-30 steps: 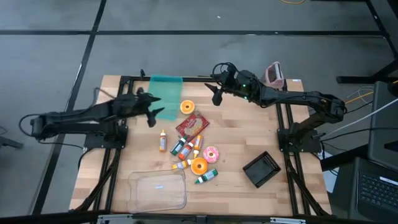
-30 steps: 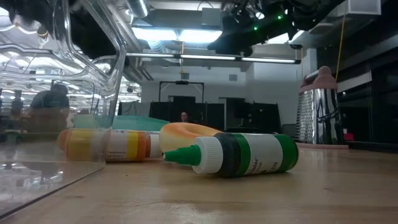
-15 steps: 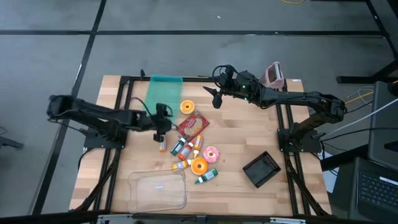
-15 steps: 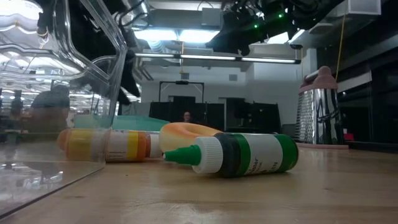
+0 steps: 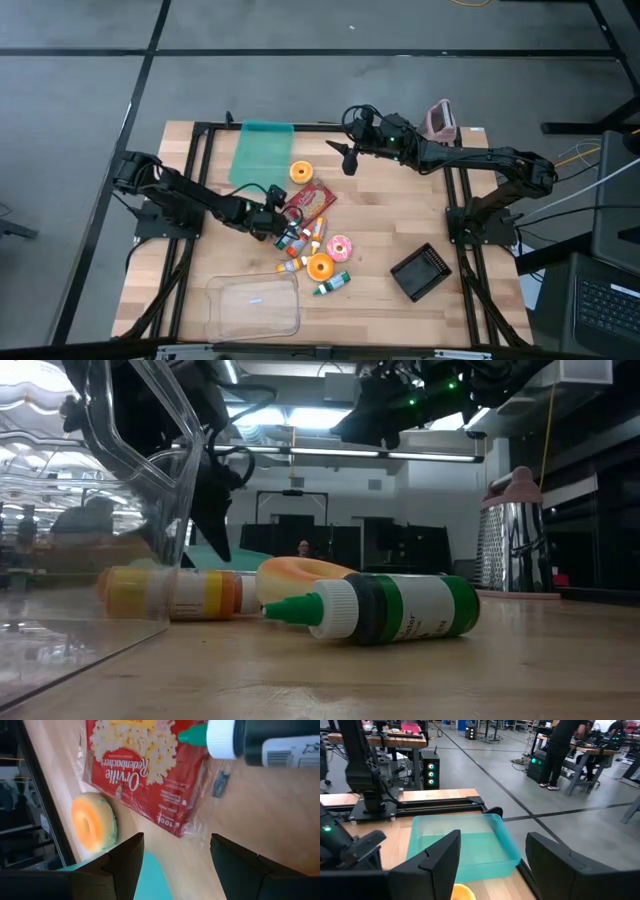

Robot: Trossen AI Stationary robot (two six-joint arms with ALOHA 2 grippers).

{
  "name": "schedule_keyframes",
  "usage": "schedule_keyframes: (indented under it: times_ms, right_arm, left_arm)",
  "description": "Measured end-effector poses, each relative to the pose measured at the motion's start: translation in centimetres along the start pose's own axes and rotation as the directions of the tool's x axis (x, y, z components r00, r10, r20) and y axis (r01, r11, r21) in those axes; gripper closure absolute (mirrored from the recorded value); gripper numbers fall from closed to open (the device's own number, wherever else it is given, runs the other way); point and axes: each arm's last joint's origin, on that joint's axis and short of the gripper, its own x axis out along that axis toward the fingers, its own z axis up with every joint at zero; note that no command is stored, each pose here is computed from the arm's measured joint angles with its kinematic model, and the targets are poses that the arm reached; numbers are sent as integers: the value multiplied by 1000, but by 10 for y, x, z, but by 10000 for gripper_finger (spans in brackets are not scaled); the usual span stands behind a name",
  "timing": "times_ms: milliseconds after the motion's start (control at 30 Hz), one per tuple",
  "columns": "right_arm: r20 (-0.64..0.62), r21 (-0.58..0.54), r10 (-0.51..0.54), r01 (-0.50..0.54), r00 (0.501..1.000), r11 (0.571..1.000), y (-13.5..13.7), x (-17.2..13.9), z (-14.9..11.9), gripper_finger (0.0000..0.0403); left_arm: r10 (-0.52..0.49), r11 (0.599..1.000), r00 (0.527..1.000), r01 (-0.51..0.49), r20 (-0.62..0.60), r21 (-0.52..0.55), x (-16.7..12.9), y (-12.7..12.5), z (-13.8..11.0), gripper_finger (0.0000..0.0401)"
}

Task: Pick & Place Food Item
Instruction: Put the popcorn pack into the blue bin

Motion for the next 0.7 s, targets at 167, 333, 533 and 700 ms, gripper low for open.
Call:
schedule_keyframes:
  times_ms: [167,333,533,700]
  right_arm:
    - [1,2,7,-7,1000,1000,0,0,0,181]
    - [1,2,7,-7,1000,1000,0,0,0,181]
    - [5,3,31,-31,1000,1000,1,0,0,181]
    - [7,13,53,-53,999,999,2,0,0,181]
  left_arm:
    - [-44,999,999,44,13,17,0,-2,-1,177]
    - [-81,993,995,85,-59,81,-1,-4,-4,177]
    - [-51,995,997,56,-52,84,-17,21,14,177]
    - [-68,995,998,67,3,68,-22,34,24,177]
